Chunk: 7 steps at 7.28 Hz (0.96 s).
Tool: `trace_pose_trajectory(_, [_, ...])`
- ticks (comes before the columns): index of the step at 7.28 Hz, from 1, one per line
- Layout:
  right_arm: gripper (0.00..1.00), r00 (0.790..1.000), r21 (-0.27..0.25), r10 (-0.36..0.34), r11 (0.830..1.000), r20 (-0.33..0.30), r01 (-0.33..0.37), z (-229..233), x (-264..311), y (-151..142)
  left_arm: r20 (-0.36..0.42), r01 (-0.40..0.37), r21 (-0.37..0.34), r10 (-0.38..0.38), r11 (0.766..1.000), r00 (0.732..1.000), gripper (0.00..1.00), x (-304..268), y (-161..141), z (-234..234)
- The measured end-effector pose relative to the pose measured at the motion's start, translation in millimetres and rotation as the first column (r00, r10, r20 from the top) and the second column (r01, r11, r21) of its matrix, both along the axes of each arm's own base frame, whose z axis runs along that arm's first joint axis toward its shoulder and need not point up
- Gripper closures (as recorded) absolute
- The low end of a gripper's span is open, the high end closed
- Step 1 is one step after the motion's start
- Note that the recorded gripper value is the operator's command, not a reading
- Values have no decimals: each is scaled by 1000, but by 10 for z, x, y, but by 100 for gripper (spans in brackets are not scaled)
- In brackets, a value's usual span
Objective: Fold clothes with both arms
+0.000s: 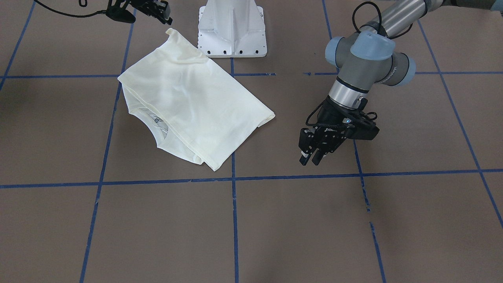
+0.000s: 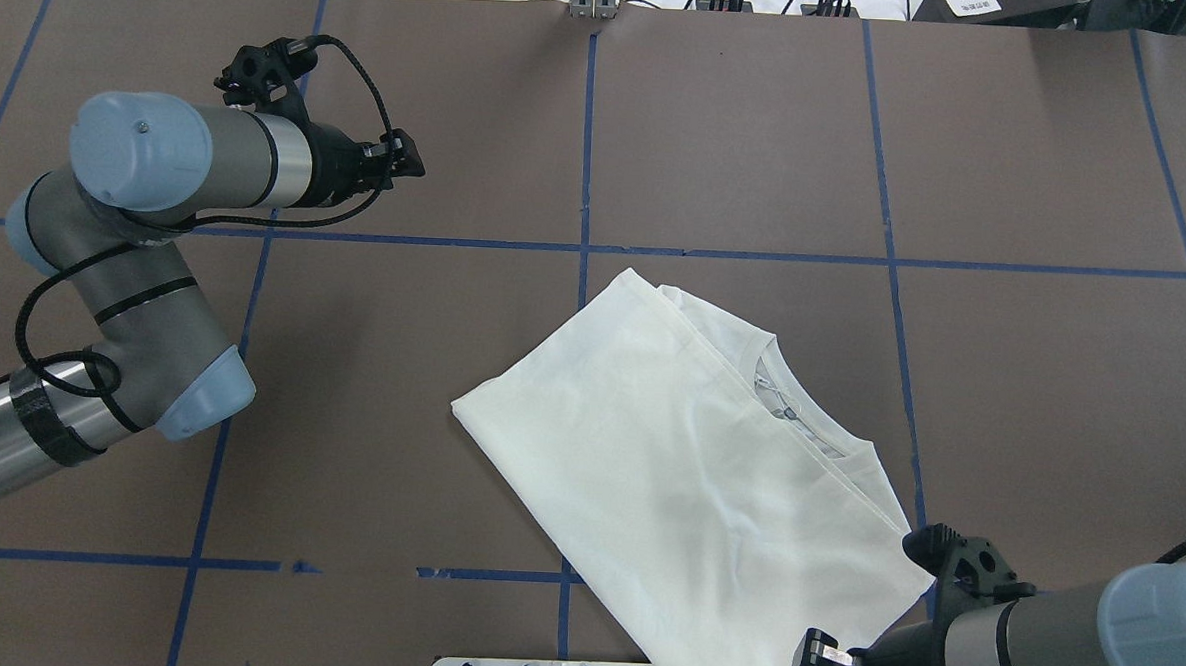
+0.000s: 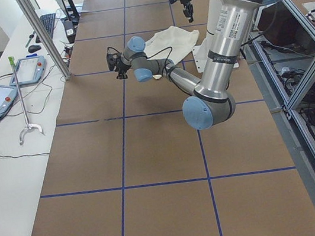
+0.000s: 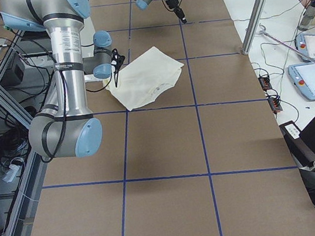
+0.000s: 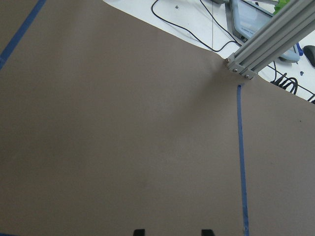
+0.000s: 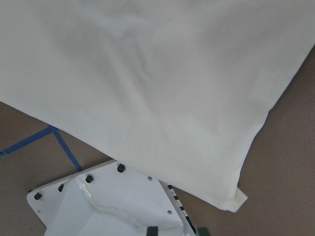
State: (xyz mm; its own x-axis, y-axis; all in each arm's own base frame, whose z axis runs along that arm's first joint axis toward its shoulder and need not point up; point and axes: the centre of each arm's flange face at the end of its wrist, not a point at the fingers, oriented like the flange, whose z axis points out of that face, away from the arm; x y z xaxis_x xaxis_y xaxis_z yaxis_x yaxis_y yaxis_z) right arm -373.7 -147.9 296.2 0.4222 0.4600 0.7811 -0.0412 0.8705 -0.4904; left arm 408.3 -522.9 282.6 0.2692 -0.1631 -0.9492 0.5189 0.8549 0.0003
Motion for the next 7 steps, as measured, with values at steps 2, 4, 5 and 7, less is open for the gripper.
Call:
trace_pose_trajectory(2, [0, 991, 43, 135, 990, 4, -135, -16, 15, -215, -103, -77, -86, 68, 993, 992, 41, 31, 538, -128])
trace_pose_trajectory(4, [0, 950, 75, 312, 947, 28, -314, -100, 143, -735, -102, -152, -270, 128, 951, 986, 41, 446, 1140, -202])
trace_pose_trajectory(5, [0, 929, 83, 368, 926, 33, -369, -111, 201, -942, -62, -167, -367, 155, 915, 986, 41, 764, 1392, -302])
trace_pose_trajectory(7, [0, 914, 89, 406, 909, 24, -406, -66, 226, -1096, -16, -180, -458, 194, 871, 981, 41, 1128, 1728, -320])
